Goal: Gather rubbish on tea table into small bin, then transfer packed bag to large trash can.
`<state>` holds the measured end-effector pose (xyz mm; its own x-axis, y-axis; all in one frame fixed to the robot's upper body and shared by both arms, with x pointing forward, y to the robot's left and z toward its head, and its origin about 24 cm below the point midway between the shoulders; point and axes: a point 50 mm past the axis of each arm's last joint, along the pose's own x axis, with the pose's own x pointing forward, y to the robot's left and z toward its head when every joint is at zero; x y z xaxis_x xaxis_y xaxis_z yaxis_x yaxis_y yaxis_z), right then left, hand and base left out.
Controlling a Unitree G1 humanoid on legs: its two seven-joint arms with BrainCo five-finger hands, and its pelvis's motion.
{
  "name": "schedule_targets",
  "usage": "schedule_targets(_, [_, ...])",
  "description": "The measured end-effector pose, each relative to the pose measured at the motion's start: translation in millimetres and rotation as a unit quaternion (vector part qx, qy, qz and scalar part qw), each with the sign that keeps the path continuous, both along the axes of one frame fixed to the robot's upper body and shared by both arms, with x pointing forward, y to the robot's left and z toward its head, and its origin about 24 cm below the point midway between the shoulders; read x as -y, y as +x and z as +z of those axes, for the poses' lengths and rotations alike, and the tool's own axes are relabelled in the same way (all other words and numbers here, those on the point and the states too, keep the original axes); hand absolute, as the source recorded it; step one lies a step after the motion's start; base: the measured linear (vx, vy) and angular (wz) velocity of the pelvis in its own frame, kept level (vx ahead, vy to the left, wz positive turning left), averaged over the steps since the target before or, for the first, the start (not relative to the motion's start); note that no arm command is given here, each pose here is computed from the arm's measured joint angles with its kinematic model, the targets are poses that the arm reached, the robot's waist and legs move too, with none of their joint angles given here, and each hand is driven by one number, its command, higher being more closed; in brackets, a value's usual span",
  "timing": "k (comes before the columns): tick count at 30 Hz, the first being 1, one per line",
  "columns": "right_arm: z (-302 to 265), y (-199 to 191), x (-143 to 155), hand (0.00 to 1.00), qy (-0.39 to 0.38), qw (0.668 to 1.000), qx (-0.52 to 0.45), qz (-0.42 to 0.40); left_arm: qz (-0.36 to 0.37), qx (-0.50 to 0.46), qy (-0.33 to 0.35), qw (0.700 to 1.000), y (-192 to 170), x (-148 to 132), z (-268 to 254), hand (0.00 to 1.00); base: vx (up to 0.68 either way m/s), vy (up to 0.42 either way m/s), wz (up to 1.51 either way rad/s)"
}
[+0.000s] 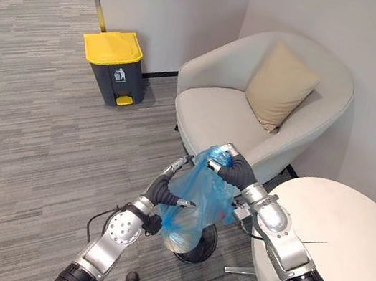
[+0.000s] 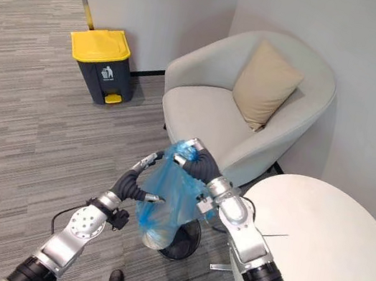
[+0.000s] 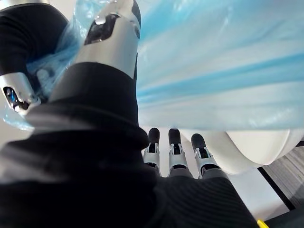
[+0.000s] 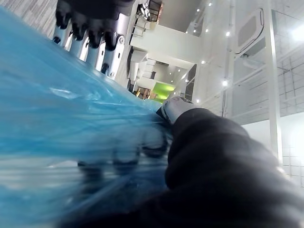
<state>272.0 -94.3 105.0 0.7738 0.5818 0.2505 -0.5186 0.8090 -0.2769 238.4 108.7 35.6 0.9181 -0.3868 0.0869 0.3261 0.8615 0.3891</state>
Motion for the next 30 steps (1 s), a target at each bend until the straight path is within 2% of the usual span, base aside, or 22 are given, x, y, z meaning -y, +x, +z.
schedule_targets(14, [10,-4,-45,1.00,0.057,0.996,-0.013,0.071,0.026,-0.041,0.018,0.999,0,8,-21,0.00,0.00,0.000,0.00])
schedule_targets(23, [18,-2,-54,1.00,0.051,0.995,-0.002,0.087,0.042,-0.057,0.037,0.997,1,3,-29,0.00,0.00,0.000,0.00])
schedule_targets(30, [15,-7,-69,1.00,0.034,0.992,-0.006,0.121,0.059,-0.106,0.058,0.991,-4,-4,-55,0.00,0.00,0.000,0.00])
